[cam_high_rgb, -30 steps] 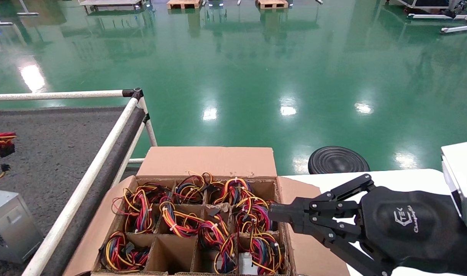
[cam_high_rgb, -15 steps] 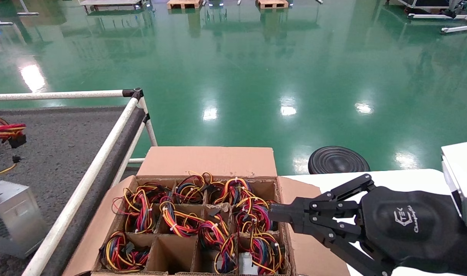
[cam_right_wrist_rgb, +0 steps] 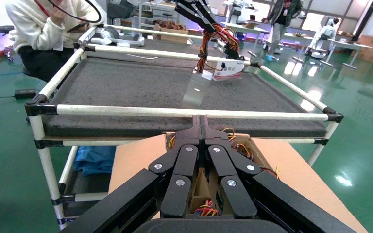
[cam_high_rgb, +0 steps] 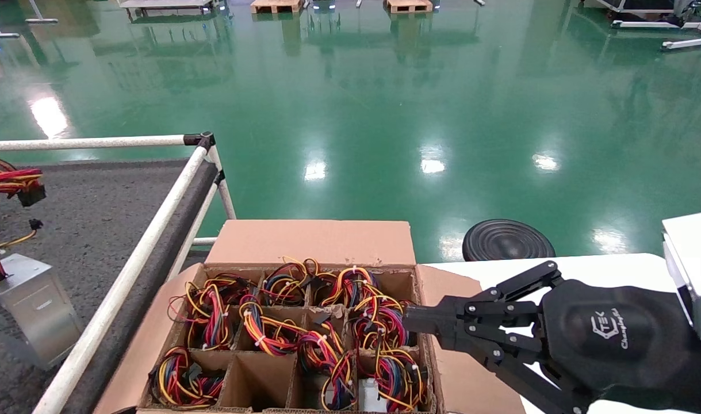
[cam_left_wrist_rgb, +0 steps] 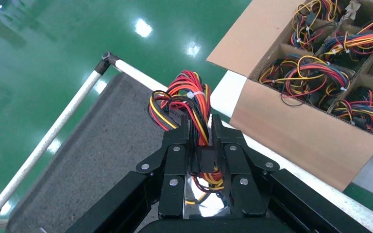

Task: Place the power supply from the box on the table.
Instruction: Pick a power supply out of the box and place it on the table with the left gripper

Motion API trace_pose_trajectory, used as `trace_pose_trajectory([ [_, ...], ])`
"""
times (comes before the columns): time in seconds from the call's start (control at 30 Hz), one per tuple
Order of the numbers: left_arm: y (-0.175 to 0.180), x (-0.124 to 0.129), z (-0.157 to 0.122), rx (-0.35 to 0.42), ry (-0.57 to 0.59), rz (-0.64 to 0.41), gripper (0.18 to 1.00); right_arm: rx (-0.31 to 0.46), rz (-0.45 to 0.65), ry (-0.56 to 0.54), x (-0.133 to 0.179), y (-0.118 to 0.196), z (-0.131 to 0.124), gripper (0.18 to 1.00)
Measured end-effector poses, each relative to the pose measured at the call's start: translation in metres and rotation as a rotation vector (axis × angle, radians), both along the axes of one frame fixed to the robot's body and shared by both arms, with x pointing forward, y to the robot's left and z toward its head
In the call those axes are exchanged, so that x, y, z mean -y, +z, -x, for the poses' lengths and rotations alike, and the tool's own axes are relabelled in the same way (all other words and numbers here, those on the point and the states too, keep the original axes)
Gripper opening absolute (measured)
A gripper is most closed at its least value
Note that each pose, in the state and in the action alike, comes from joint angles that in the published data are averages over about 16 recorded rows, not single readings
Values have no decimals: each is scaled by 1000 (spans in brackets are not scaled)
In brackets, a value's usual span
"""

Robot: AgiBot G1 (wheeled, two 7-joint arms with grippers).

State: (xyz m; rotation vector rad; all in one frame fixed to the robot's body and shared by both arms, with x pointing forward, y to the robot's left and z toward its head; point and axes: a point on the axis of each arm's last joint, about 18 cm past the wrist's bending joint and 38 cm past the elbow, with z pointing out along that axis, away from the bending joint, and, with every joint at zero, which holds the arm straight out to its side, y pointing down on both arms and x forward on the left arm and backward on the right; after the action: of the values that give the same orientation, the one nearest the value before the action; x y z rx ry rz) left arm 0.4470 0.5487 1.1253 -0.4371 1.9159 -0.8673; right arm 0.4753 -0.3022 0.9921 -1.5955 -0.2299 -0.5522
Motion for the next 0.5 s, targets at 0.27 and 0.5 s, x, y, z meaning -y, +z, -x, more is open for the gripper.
trace_pose_trajectory([
  [0.27, -4, 3, -2, -2, -18, 0, 266, 0, 0, 0, 0, 0, 0, 194],
  [0.5, -12, 4, -2, -11, -37, 12, 266, 0, 0, 0, 0, 0, 0, 194],
])
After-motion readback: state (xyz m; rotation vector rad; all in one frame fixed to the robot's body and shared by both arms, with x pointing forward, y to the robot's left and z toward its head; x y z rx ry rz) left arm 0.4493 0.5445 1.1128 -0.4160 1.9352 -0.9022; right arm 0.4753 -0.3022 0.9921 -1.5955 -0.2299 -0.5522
